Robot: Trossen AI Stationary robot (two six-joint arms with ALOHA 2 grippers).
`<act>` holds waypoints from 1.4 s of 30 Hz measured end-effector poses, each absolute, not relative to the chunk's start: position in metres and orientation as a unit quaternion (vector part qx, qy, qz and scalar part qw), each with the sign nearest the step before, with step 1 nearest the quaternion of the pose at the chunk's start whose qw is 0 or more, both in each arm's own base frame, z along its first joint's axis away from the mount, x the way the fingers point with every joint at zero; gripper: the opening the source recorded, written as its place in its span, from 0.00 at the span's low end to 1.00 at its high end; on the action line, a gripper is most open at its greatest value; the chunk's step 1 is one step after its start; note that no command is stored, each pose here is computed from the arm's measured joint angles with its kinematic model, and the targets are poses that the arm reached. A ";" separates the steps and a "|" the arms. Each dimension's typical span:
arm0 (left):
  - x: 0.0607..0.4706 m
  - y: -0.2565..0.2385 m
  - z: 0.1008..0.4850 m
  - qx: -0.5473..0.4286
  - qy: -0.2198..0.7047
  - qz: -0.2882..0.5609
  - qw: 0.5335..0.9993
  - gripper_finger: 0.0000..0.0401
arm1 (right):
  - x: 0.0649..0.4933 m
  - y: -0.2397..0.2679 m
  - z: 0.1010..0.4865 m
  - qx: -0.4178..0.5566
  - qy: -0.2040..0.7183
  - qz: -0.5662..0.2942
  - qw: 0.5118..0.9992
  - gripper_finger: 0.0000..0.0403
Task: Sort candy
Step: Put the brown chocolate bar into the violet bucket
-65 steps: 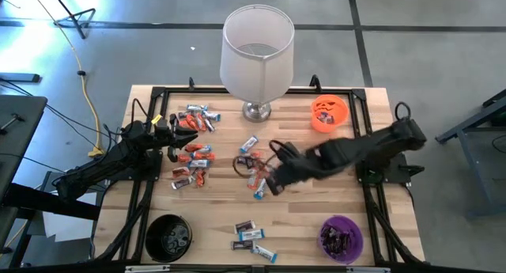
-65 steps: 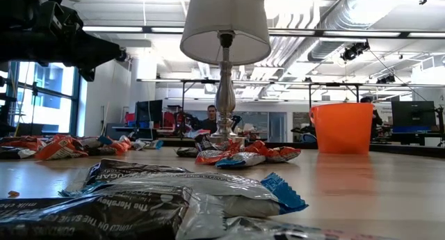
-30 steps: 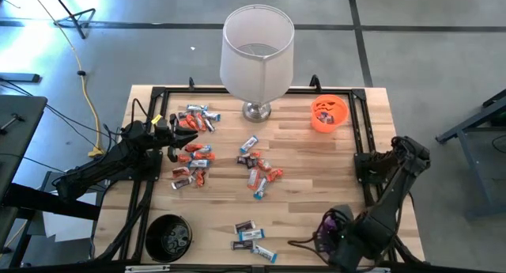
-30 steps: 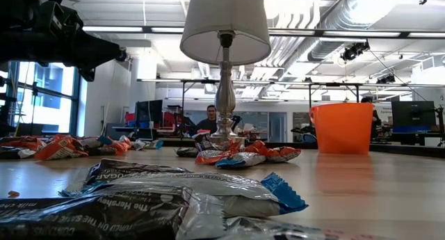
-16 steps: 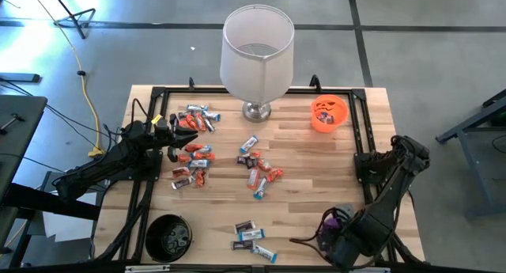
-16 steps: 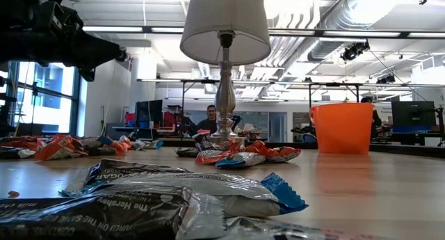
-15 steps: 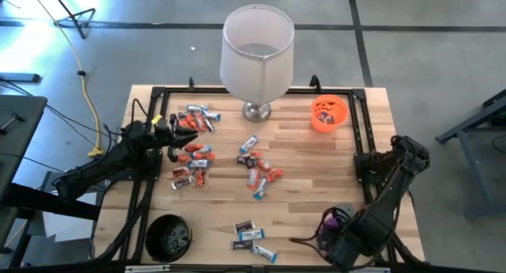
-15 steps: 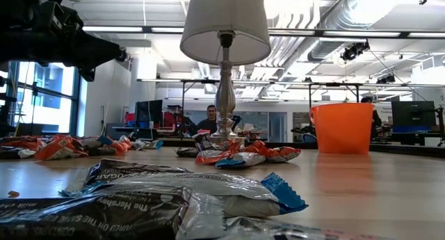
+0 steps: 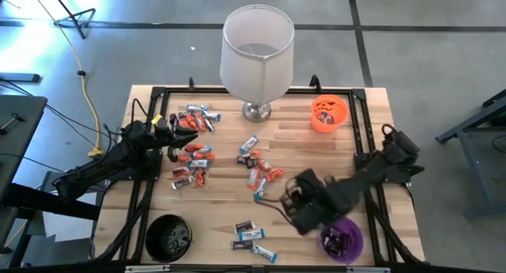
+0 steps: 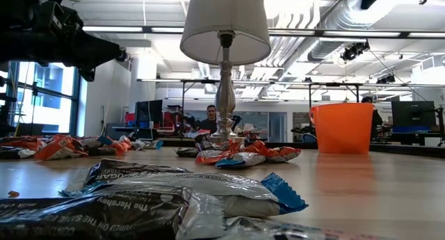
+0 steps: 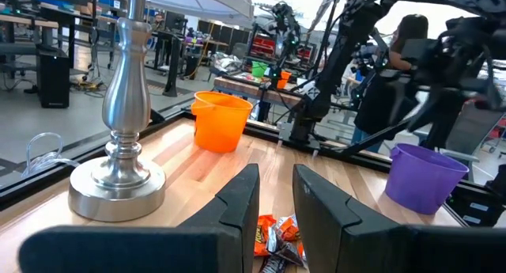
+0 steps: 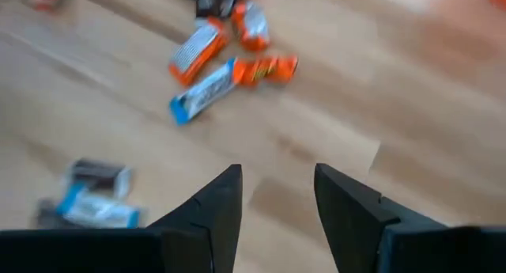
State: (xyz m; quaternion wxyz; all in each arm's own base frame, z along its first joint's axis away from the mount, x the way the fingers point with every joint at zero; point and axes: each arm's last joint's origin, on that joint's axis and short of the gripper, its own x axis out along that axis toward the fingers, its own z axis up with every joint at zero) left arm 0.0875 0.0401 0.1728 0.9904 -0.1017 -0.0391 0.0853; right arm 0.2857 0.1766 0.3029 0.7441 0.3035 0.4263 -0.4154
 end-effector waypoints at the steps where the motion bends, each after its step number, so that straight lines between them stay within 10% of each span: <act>1: 0.087 0.040 0.173 -0.102 -0.039 0.085 0.990 0.16 | 0.293 0.169 0.300 0.290 0.432 -0.419 0.743 0.38; 18: 0.087 0.040 0.173 -0.102 -0.039 0.085 0.990 0.16 | 0.425 0.093 0.235 0.232 0.399 -0.281 0.841 0.38; 42: 0.087 0.040 0.173 -0.102 -0.039 0.085 0.990 0.16 | 0.457 0.033 0.141 0.265 0.435 -0.385 0.769 0.38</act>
